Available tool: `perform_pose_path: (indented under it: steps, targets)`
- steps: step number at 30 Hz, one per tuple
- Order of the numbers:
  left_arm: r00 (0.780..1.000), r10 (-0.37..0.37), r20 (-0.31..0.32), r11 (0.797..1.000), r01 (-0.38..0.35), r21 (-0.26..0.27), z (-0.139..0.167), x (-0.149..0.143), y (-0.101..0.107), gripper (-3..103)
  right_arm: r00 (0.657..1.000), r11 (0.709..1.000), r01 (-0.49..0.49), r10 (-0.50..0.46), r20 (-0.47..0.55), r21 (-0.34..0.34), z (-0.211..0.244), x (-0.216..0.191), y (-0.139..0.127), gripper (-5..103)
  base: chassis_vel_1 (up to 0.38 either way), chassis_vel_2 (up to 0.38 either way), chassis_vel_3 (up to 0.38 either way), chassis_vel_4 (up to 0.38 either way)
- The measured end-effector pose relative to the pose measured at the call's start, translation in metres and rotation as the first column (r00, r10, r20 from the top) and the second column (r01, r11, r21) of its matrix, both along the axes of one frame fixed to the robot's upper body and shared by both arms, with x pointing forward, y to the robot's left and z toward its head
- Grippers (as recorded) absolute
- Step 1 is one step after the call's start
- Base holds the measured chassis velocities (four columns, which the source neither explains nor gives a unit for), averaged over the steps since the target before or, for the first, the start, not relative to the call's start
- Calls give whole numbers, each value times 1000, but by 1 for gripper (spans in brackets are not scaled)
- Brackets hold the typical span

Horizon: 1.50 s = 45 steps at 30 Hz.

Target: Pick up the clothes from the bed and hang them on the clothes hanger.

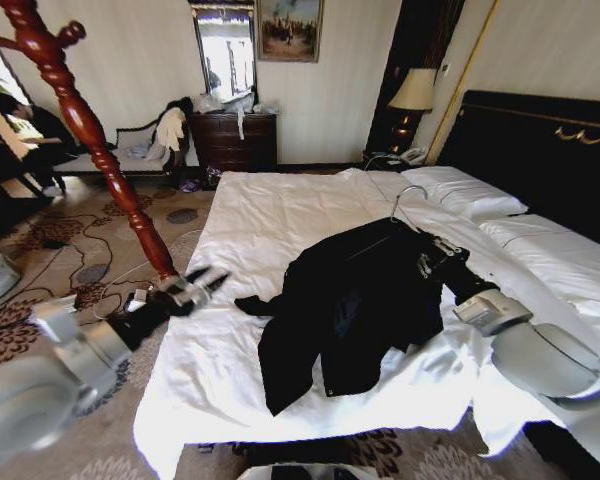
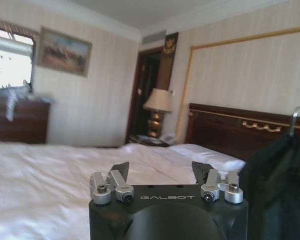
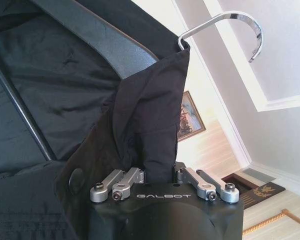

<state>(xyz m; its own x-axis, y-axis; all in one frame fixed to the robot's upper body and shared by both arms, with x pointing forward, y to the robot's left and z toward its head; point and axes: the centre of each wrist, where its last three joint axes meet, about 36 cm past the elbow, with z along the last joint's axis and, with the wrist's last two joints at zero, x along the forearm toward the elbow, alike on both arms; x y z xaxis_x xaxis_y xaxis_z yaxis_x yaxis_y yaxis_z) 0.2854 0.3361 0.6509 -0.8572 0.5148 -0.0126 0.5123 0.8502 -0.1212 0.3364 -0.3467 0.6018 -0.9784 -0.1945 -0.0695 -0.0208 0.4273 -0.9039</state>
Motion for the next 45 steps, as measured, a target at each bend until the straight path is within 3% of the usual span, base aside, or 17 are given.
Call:
perform_pose_path:
  steps: [2, 4, 7, 13, 16, 17, 20, 21, 23, 24, 25, 28, 29, 31, 37, 45]
  targets:
    - [998, 46, 40, 996, -49, 70, -1, 0, 0, 83, 1000, 1000, -1, 1, 6, -3, 1, 1, -1, 23, 0, 0, 0, 0]
    - [995, 92, 36, 992, -95, 79, -8, -4, 1, 93, 1000, 1000, 1, -1, 10, -6, 2, 2, -2, 23, 0, 0, 0, 0]
    - [992, 116, 47, 989, -119, 83, -12, -7, 4, 97, 1000, 1000, 2, -2, 13, -5, 2, 3, -3, 23, 0, 0, 0, 0]
    - [982, 132, 135, 974, -154, 169, -36, -2, 3, 100, 1000, 1000, 6, -6, 17, -1, 0, 2, -3, 23, 0, 0, 0, 0]
    - [976, 178, 125, 977, -191, 99, -63, 15, 0, 100, 1000, 1000, 12, -12, 18, 2, -3, 1, -4, 23, 0, 0, 0, 0]
    - [976, 178, 125, 977, -191, 99, -63, 15, 0, 100, 1000, 1000, 12, -12, 18, 2, -3, 1, -4, 23, 0, 0, 0, 0]
    - [984, 151, 93, 988, -151, -10, -74, 24, -13, 100, 1000, 1000, 20, -20, 15, 10, -6, -1, -5, 23, 0, 0, 0, 0]
    - [984, 151, 93, 988, -151, -10, -74, 24, -13, 100, 1000, 1000, 20, -20, 15, 10, -6, -1, -5, 23, 0, 0, 0, 0]
    - [993, 99, 59, 994, -96, -56, -78, 21, -20, 100, 1000, 1000, 23, -23, 14, 11, -7, -1, -5, 23, 0, 0, 0, 0]
    - [999, 48, 21, 994, -46, -103, -79, 15, -25, 100, 1000, 1000, 24, -24, 13, 11, -8, -1, -6, 23, 0, 0, 0, 0]
    - [999, 48, 21, 994, -46, -103, -79, 15, -25, 100, 1000, 1000, 24, -24, 13, 11, -8, -1, -6, 23, 0, 0, 0, 0]
    - [993, -88, -73, 973, 70, -219, -76, 2, -36, 100, 1000, 1000, 24, -25, 13, 8, -7, 1, -6, 23, 0, 0, 0, 0]
    - [993, -88, -73, 973, 70, -219, -76, 2, -36, 100, 1000, 1000, 24, -25, 13, 8, -7, 1, -6, 23, 0, 0, 0, 0]
    - [982, -152, -114, 955, 117, -272, -74, 4, -41, 100, 1000, 1000, 22, -22, 11, 6, -6, 1, -6, 23, 0, 0, 0, 0]
    - [945, -255, -207, 936, 187, -298, -89, 19, -48, 100, 1000, 1000, 18, -18, 9, 5, -3, 0, -3, 23, 0, 0, 0, 0]
    - [911, -319, -261, 910, 218, -352, -93, 37, -53, 99, 1000, 1000, 10, -10, 13, 8, 2, -3, 0, 23, 0, 0, 0, 0]
